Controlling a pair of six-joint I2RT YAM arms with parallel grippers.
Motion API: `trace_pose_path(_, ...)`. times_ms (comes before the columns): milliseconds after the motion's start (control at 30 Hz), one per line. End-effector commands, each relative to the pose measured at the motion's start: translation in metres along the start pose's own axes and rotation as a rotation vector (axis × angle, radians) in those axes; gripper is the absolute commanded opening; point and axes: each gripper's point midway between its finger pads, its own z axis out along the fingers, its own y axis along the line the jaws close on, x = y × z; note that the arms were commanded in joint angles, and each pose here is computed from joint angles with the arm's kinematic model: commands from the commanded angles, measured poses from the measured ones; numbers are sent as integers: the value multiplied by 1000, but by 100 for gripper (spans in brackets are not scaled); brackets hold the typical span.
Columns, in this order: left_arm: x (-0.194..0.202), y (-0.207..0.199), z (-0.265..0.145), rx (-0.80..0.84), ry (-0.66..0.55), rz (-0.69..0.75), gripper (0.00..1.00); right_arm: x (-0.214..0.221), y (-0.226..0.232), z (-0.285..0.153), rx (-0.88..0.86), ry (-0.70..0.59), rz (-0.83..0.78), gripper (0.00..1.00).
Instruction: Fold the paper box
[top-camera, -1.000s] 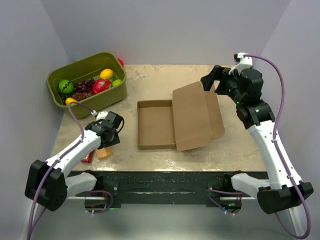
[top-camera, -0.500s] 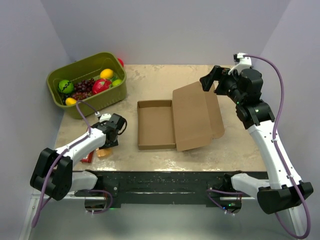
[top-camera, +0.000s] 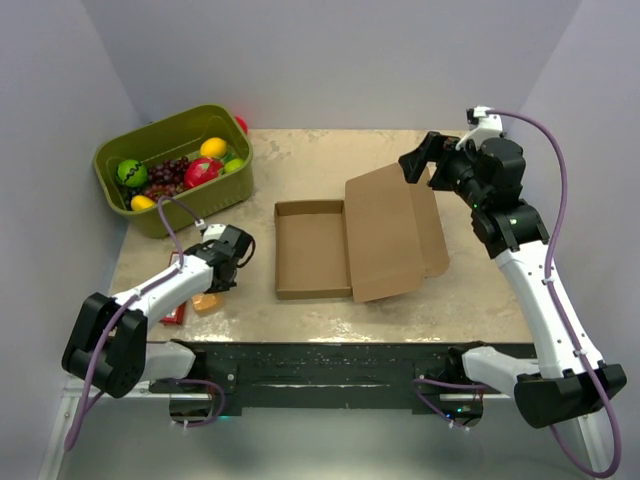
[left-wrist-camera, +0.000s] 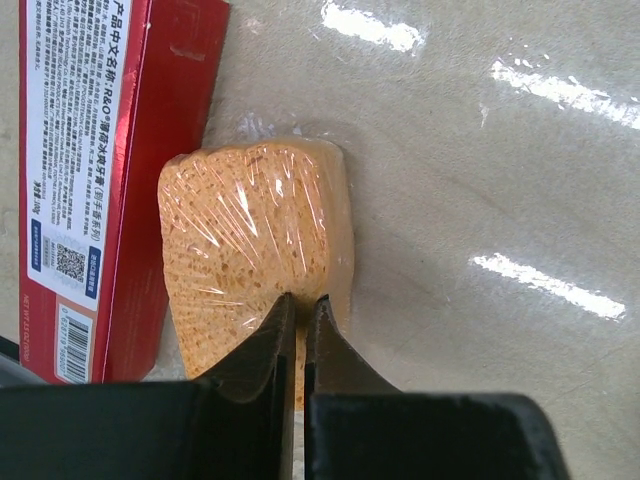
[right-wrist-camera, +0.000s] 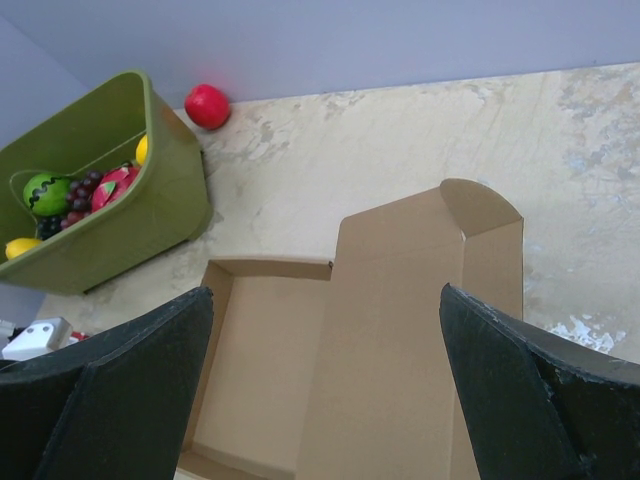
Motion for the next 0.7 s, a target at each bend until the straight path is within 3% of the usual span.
trace_pose_path(0,2,-23,0,118,24,-15,0,-10,2,-2,-8,-41,4,99)
trace_pose_path(233,-39,-44,-49,364,-135,-39,0,-7,-1,1,3,-34,9,99)
trace_pose_path(667,-105,-54,-130,554,-337,-76,0,-3,-3,8,7,-35,24,99)
